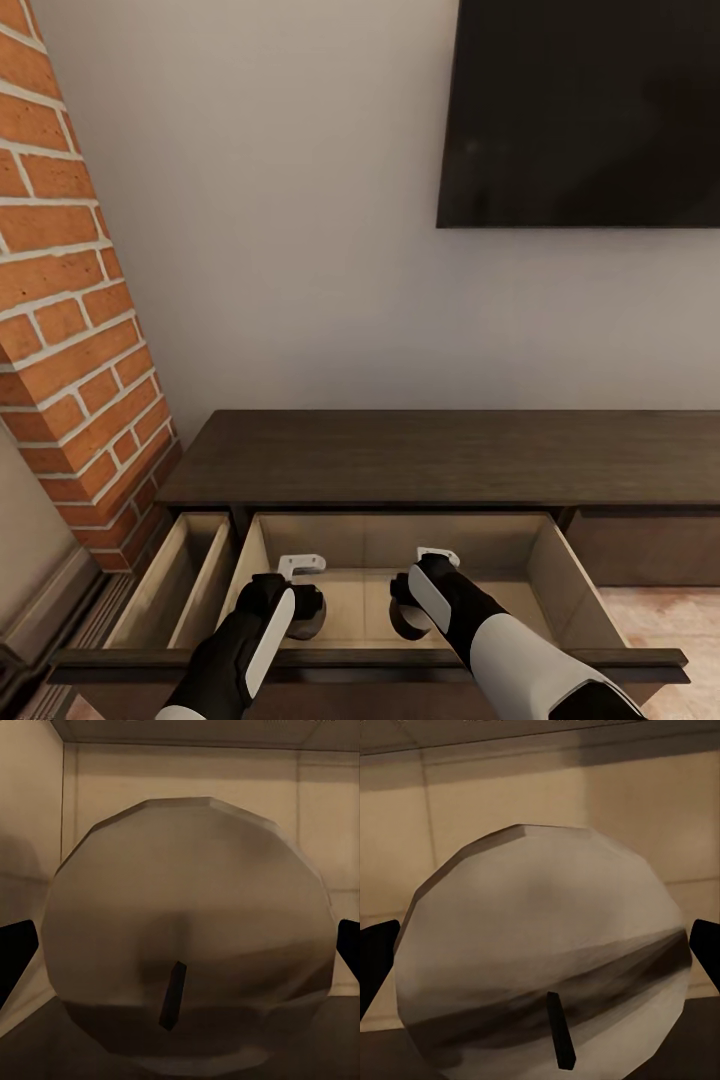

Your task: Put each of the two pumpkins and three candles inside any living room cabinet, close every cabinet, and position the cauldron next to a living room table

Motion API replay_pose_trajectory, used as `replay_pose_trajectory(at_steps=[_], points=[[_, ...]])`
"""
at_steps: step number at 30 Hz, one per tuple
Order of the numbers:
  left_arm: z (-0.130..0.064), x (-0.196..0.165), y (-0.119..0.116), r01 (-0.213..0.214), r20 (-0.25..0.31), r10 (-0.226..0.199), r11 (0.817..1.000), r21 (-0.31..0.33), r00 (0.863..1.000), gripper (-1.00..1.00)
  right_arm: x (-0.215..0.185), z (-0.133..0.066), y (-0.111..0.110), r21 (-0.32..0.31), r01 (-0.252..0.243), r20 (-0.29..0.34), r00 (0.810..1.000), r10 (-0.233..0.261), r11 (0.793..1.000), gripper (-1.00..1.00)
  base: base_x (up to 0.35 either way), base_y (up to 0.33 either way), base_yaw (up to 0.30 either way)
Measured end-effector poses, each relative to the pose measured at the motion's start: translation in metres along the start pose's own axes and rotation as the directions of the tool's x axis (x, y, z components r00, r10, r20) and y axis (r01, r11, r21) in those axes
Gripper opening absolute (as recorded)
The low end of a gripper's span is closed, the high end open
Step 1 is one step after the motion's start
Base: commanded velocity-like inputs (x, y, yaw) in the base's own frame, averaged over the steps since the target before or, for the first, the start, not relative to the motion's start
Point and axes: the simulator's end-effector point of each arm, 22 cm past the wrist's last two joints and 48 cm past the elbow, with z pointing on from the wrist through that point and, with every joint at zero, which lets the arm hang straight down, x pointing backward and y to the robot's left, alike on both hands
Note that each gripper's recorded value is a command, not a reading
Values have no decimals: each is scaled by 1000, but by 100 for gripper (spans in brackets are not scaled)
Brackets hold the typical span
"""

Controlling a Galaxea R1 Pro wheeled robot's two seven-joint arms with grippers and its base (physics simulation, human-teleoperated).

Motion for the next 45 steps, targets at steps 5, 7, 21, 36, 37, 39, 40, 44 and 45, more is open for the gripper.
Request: replay_pose_trajectory(at_steps=[5, 7, 21, 36, 37, 39, 40, 44, 45], points=[[0, 0, 0, 0, 0, 0, 1000, 0, 1000, -100, 0, 0, 0, 0, 0, 0, 1000, 0, 1000, -100, 0, 0, 0], [0, 0, 0, 0, 0, 0, 1000, 0, 1000, -100, 0, 0, 0, 0, 0, 1, 1000, 0, 1000, -100, 0, 0, 0], [0, 0, 0, 0, 0, 0, 1000, 0, 1000, -100, -1, 0, 0, 1, -1, 4, 1000, 1, 1000, -100, 0, 0, 0], [0, -1, 0, 1, 3, -1, 1000, 0, 1000, 100, -2, 0, 0, -1, -3, 8, 1000, 3, 1000, 100, 0, 0, 0], [0, -1, 0, 1, 3, -1, 1000, 0, 1000, 100, -2, 0, 0, -1, -3, 8, 1000, 3, 1000, 100, 0, 0, 0], [0, -1, 0, 1, 3, -1, 1000, 0, 1000, 100, -2, 0, 0, -1, -3, 8, 1000, 3, 1000, 100, 0, 0, 0], [0, -1, 0, 1, 3, -1, 1000, 0, 1000, 100, -2, 0, 0, -1, -3, 7, 1000, 3, 1000, 100, 0, 0, 0], [0, -2, 0, 2, 6, -2, 1000, 1, 1000, 100, -2, 0, 0, -1, -3, 8, 1000, 3, 1000, 100, 0, 0, 0], [-1, -3, 0, 2, 8, -2, 1000, 2, 1000, 100, -2, 0, 0, -1, -3, 8, 1000, 3, 1000, 100, 0, 0, 0]])
